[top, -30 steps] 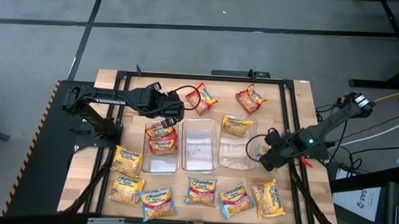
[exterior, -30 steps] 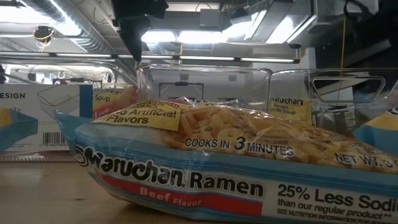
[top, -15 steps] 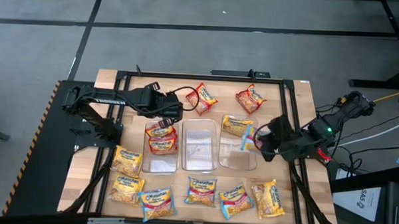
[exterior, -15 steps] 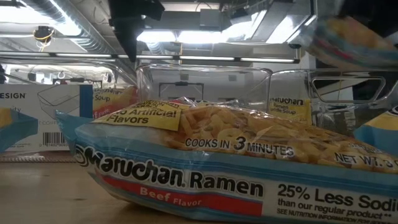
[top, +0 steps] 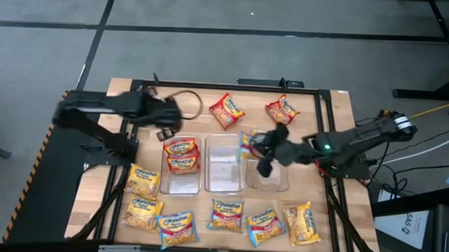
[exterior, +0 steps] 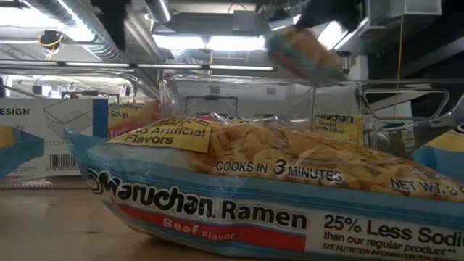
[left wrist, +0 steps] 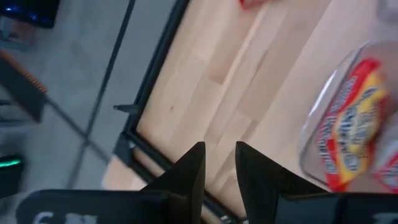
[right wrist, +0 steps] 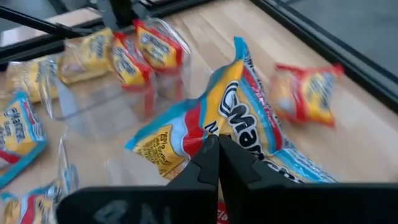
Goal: Sort Maruchan noodles
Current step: Put the blue noodle pack into the middle transparent bin
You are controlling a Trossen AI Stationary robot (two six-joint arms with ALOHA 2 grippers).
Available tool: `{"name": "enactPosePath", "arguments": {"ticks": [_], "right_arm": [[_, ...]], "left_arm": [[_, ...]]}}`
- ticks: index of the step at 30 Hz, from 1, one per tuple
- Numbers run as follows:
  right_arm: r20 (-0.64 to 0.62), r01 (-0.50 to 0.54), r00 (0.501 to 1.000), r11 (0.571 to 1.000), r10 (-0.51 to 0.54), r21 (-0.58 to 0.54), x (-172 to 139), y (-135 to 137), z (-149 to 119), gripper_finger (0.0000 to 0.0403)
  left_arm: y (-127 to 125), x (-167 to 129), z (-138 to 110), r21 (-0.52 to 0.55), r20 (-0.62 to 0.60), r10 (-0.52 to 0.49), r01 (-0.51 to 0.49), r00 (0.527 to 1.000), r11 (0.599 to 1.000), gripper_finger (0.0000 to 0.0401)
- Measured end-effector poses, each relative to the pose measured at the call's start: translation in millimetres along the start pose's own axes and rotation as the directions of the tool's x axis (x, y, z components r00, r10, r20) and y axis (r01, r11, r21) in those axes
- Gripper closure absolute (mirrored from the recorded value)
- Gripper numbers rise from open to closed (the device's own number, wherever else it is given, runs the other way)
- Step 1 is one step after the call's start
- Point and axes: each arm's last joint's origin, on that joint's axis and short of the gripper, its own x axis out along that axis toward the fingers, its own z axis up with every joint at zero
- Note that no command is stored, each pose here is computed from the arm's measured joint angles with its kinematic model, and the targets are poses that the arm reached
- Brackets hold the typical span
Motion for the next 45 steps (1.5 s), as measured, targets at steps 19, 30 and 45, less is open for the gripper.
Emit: {"name": "enactPosePath", "arguments": {"ticks": [19, 30, 45], "right_arm": [[-0.029, -0.09, 0.996, 0.987, 0.086, -0.131, 107, -30, 9, 0.0403], [-0.051, -0.04, 0.998, 0.984, 0.032, -0.173, 121, -40, 6, 0.0403], [-0.08, -0.001, 0.997, 0.977, -0.016, -0.215, 142, -38, -8, 0.0397]], "left_arm": [[42, -68, -54, 0.015, 0.446, -0.372, 0.409, 0.814, 0.912, 0.0319], [20, -60, -48, 0.262, 0.442, -0.504, 0.43, 0.742, 0.864, 0.0319], [26, -64, -50, 0.291, 0.5, -0.511, 0.42, 0.699, 0.859, 0.0319]]}}
